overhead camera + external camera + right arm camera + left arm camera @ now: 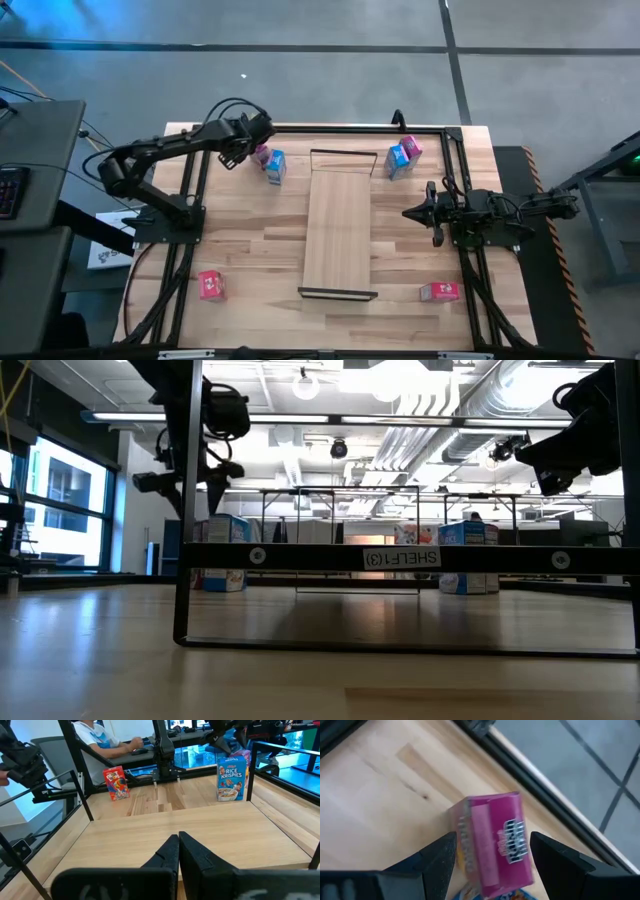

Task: Stack cereal on shelf
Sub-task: Put the left violet cereal box on the shelf

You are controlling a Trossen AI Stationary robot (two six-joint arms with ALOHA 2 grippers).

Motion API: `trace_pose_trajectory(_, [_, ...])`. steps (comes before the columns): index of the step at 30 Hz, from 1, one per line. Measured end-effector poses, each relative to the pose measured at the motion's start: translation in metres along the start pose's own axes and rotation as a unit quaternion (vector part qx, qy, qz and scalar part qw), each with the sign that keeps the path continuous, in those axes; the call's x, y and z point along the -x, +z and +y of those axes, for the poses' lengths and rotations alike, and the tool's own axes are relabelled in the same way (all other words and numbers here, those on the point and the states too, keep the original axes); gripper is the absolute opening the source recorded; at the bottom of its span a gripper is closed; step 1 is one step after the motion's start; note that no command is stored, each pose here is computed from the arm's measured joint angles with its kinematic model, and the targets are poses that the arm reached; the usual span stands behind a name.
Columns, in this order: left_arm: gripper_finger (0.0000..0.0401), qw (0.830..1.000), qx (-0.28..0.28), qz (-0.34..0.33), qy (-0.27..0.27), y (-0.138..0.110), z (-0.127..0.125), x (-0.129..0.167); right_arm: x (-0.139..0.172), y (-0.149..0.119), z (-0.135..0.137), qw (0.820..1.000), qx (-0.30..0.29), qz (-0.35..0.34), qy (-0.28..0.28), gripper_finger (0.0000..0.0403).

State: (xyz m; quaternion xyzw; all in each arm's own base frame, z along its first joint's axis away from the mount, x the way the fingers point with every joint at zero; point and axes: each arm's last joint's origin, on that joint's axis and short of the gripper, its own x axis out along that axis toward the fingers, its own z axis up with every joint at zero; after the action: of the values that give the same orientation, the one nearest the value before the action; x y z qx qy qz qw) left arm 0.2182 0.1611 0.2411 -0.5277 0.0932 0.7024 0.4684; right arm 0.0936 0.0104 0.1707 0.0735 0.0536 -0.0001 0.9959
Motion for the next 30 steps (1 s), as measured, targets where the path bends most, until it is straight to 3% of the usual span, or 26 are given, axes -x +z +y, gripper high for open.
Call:
trace_pose_trajectory(5, [0.0246, 1.000, -0.006, 0.000, -0.010, -0.001, -0.003, -0.002, 0.000, 0.000, 0.000, 1.000, 0.000, 0.000, 0.000, 0.0000])
trace_pose_trajectory(30, [0.0246, 0.999, -0.023, 0.016, 0.042, -0.015, -0.005, -0.032, 0.000, 0.000, 0.000, 1.000, 0.000, 0.000, 0.000, 0.0000])
